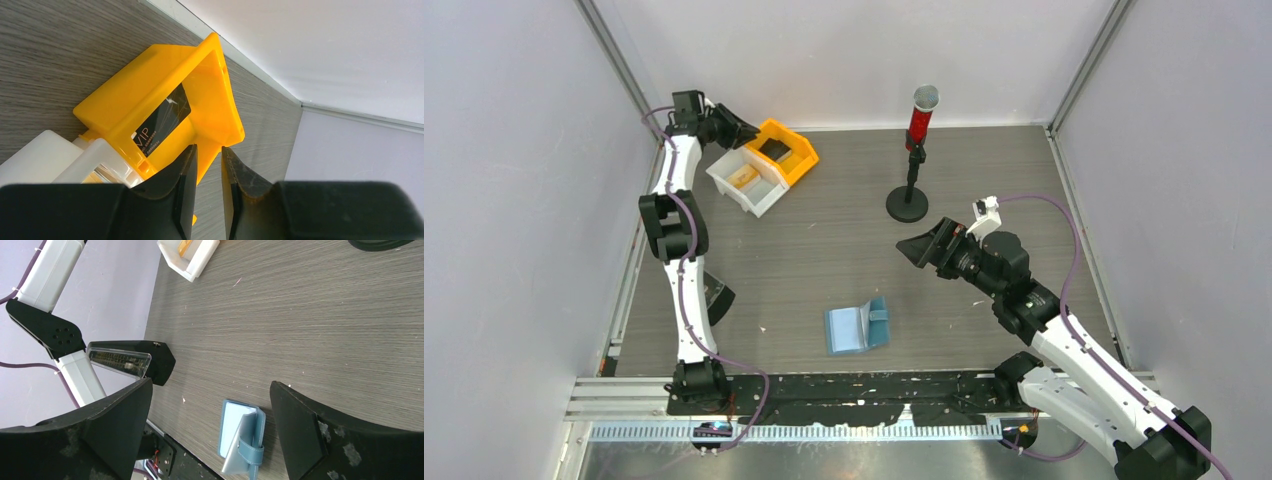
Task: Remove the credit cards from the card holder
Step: Place the credit card in the storage box, then remove the credit card from the card holder.
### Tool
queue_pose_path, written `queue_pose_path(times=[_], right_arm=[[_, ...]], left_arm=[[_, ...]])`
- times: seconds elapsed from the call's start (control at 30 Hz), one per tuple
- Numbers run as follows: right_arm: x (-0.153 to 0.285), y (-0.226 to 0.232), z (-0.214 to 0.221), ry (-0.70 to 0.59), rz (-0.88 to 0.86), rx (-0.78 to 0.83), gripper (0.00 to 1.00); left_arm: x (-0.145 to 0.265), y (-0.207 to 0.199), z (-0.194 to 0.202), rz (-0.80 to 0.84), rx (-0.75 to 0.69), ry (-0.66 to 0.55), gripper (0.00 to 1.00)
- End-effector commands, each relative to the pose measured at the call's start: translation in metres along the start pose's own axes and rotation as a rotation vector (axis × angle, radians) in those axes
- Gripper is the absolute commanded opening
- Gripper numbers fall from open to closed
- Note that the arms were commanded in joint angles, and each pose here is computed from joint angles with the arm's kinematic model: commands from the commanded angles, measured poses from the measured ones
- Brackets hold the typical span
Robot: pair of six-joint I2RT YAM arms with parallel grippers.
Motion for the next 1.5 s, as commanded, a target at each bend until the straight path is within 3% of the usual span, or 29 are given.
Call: queue_pose_path(times=[0.0,0.27,0.67,0.87,1.17,1.47], right_arm=[[0.001,0.021,-0.017,-0.056,-0.057,0.028,0.95],[-0.002,0.019,-0.016,-0.047,-0.048,0.032,0.95],[-0.015,0.001,0.000,0.064,0.036,0.030,1.00],[-0.018,-0.011,0.013,0.146,0.085,0.032,0.87],[-0.017,-0.006,0.035,0.228,0.078,0.009,0.57],[-0.012,0.002,0.081,0.268,0.166,0.003,0.58]], left_arm=[[0.019,-0.029,-0.019,0.079,-0.042,-0.056,0.27],[0.023,-0.032,-0.012,0.080,-0.072,-0.030,0.26],[0.081,-0.094,0.022,0.095,-0.243,0.035,0.26],[0.116,-0.125,0.084,0.071,-0.286,0.188,0.26],[0.173,-0.157,0.234,0.117,-0.386,0.396,0.31],[0.232,-0.134,0.308,0.097,-0.468,0.445,0.35]])
Point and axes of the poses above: each gripper's point midway between its finger pads, its own x axis back along the fingers, its own y axis along the line the jaws close on, z = x × y, the point moved 3 cm from there along x, back along the fingers, and after that the axes turned 11 degrees about -x, right-handed, at the moved point
